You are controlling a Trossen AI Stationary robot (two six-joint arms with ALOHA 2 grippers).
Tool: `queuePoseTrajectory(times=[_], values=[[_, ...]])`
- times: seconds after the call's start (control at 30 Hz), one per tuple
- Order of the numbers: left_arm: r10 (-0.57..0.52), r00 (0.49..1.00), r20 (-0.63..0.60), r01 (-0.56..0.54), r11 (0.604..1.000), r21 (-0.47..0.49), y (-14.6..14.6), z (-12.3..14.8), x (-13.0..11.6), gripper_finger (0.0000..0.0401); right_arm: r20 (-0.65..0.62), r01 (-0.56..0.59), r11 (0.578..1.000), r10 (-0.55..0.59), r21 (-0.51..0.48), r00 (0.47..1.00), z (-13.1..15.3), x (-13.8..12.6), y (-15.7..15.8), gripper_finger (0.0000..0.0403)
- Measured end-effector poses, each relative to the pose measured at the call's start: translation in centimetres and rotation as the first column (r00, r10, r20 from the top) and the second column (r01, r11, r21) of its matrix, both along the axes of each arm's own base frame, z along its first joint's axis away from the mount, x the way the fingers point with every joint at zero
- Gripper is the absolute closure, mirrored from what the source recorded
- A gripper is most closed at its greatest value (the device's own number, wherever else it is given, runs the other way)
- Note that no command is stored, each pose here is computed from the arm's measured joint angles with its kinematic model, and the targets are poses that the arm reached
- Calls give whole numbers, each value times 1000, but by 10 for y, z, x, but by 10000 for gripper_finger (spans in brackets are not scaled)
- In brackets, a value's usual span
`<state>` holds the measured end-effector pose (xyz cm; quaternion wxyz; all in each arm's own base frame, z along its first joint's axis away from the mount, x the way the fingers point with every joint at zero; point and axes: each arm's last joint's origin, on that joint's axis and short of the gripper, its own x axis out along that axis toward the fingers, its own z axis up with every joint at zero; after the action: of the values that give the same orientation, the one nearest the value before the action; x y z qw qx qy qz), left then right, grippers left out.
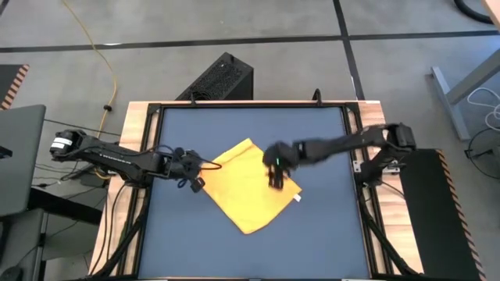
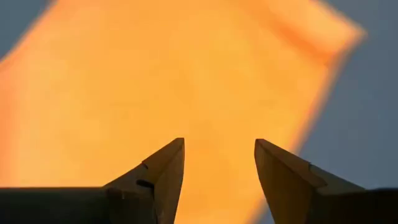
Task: Roll towel
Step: Fold the orange microfiber towel
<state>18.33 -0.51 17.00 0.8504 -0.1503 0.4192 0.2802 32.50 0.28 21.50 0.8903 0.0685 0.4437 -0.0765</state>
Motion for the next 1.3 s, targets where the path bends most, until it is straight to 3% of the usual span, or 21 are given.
queuePoseTrajectory(times=[0.1, 0.2, 0.4, 0.6, 0.73, 1.03, 1.1, 1.17, 1.23, 1.3], values=[[-4, 998, -65, 3, 1000, -7, 0, -3, -5, 387, 34, -41, 999, 42, -33, 999, -14, -4, 41, 184], [-20, 994, -106, 17, 999, -33, 0, -5, -9, 368, 61, 9, 998, -5, -56, 998, -23, -14, 72, 191], [-101, 987, -125, 92, 993, -69, -2, -5, -9, 324, 257, 23, 999, -33, 40, 966, -38, -22, 114, 205], [-42, 990, -137, 40, 999, -13, 0, 6, -7, 304, 209, 114, 993, -117, 29, 971, -80, -27, 120, 221], [29, 975, -221, -20, 999, 46, 2, 22, -11, 308, 166, 143, 989, -145, 27, 975, -100, -25, 121, 232], [94, 959, -266, -74, 994, 84, 3, 46, -14, 324, 140, 158, 987, -158, 10, 978, -112, -24, 122, 246], [101, 968, -230, -81, 992, 93, 3, 48, -10, 329, 135, 152, 988, -152, 6, 979, -112, -24, 121, 247], [64, 993, -99, -55, 994, 91, 1, 51, 2, 335, 133, 149, 989, -148, 3, 980, -113, -24, 121, 248], [-72, 994, 83, 64, 994, 87, -6, 51, 23, 344, 132, 150, 989, -149, 2, 980, -113, -24, 121, 248], [-228, 946, 229, 205, 971, 120, -13, 47, 43, 355, 133, 154, 988, -152, -1, 979, -113, -24, 121, 248]])
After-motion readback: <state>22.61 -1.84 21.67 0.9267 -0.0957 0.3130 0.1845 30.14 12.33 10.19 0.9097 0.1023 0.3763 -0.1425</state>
